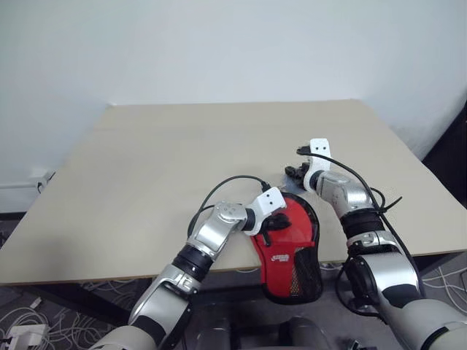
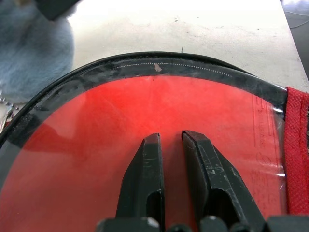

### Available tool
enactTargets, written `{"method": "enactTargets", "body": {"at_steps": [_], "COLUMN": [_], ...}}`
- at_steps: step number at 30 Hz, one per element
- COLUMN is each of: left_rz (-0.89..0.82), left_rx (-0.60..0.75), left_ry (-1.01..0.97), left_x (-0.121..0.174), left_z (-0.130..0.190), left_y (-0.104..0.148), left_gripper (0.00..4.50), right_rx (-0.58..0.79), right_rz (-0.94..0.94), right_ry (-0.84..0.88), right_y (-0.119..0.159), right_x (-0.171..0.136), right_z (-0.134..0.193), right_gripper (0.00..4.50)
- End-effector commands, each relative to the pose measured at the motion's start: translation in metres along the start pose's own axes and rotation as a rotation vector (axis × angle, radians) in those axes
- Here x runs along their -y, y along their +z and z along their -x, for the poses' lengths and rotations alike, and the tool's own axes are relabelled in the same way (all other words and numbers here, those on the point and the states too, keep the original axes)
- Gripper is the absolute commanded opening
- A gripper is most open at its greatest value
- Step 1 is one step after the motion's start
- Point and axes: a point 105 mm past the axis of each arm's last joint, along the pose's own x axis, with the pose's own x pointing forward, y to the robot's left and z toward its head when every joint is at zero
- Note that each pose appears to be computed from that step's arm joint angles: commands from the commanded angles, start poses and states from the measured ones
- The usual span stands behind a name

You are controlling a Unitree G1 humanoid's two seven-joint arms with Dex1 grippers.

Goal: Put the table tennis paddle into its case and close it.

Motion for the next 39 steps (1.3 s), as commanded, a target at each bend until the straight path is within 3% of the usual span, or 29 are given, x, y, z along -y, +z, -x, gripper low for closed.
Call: {"method": "enactTargets", "body": {"at_steps": [1,13,16,23,28,39], "left_rz": [0.054,0.059,0.062,0.088,0.097,0.121], "left_rx": [-0.142,-0.138,-0.140,-0.149,-0.159,-0.211], "left_ry": [0.004,0.009,0.008,0.011,0.010,-0.008], "left_x": [0.005,0.005,0.006,0.005,0.004,0.009], "left_z": [-0.003,-0.005,-0.005,-0.005,-0.006,-0.011], "left_y": [-0.040,-0.040,-0.040,-0.041,-0.040,-0.048], "left_gripper": [0.71,0.71,0.71,0.71,0.71,0.71], "right_rx": [-0.031,-0.147,-0.154,-0.131,-0.078,0.004], "right_rz": [0.002,0.137,0.148,0.179,0.124,0.088], "right_ry": [-0.002,-0.094,-0.103,-0.072,-0.053,-0.038], "right_y": [-0.004,-0.028,-0.030,-0.027,-0.015,0.009], "right_x": [0.001,0.012,0.012,0.003,0.002,0.029], "right_z": [0.002,0.000,-0.001,-0.001,0.003,0.044], "right_gripper": [4.30,4.30,3.73,1.45,0.26,0.07]}}
